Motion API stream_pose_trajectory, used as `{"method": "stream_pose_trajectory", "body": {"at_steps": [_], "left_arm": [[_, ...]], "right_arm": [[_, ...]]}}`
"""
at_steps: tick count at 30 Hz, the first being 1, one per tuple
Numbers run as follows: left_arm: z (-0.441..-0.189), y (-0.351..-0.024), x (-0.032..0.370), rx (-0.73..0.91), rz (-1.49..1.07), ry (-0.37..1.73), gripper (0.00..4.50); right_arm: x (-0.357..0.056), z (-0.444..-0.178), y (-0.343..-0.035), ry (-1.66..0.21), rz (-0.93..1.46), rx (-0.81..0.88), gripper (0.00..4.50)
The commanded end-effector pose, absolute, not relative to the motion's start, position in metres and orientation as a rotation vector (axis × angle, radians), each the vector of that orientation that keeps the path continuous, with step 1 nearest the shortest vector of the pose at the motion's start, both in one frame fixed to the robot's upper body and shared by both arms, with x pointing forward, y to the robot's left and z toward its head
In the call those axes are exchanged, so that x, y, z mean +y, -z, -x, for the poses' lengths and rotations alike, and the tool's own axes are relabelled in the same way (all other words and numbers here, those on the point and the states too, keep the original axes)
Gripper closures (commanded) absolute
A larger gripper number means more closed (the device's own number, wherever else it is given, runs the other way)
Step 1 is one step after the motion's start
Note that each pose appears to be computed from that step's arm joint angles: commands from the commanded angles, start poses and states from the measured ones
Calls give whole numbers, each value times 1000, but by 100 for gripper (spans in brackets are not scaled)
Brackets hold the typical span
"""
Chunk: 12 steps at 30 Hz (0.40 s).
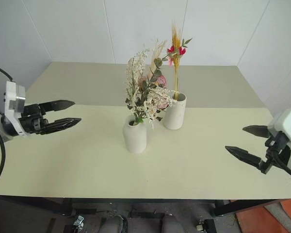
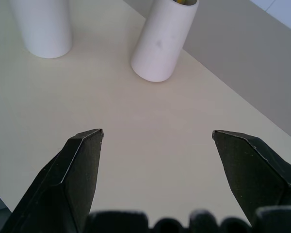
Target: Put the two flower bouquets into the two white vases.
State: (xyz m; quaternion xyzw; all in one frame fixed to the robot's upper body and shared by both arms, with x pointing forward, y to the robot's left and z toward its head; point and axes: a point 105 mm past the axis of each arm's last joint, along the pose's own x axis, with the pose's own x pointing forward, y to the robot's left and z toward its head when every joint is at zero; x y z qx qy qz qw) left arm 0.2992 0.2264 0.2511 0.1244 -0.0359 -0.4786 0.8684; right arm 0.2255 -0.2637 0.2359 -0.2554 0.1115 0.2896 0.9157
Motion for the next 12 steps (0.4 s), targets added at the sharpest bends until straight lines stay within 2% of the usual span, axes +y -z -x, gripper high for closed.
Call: {"method": "stream_pose_trajectory", "body": {"at_steps": [1,12], "left_arm": [[-298,-263,228,-112,-301,1001,75],[-300,-264,227,-132,-292,1005,75]], "right_arm": [[-266,-223,-250,-562,566,178,23],[-266,-223,-245,-557,570,193,23]]}}
